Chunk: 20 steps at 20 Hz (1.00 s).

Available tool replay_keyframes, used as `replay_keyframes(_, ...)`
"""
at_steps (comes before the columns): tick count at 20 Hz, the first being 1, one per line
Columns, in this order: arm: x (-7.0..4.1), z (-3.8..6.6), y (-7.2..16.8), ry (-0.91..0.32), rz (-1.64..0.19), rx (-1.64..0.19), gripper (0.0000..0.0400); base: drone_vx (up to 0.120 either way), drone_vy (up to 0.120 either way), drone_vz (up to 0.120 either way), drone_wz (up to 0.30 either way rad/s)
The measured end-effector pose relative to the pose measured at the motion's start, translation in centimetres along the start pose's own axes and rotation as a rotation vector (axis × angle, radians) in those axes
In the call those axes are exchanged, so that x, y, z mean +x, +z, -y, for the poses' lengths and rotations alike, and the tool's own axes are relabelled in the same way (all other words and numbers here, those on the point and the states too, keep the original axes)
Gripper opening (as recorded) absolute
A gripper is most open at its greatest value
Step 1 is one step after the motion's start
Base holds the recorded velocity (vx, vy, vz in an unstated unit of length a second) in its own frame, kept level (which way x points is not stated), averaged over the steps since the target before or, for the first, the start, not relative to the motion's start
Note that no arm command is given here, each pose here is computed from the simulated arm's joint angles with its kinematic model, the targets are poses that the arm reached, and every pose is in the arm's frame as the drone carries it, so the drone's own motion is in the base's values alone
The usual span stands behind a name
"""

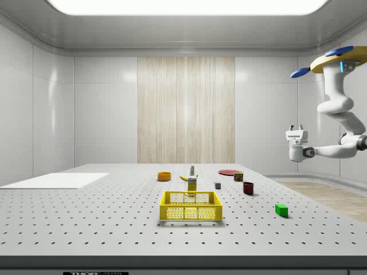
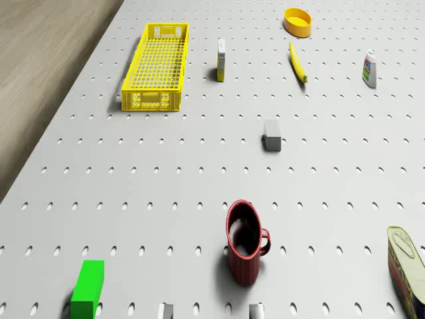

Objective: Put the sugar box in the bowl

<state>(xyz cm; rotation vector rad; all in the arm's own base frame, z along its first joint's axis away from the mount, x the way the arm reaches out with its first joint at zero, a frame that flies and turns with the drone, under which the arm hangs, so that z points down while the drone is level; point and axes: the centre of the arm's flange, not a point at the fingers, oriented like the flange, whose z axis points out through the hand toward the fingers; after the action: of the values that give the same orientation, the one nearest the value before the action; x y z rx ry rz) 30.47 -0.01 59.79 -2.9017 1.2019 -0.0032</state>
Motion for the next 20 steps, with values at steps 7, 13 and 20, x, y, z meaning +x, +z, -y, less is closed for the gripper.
replay_keyframes(7,-0.2,-0.2,-5.0,0.000,-0.004,0.004,0.0400,0.000,0.000,0.000,0.000)
replay_keyframes(13,-0.1,-0.1,-7.8,0.000,-0.007,0.007,0.0400,0.000,0.000,0.000,0.000)
replay_keyframes(20,0.0,0.0,-9.0,0.000,-0.011,0.011,0.0400,0.000,0.000,0.000,0.000)
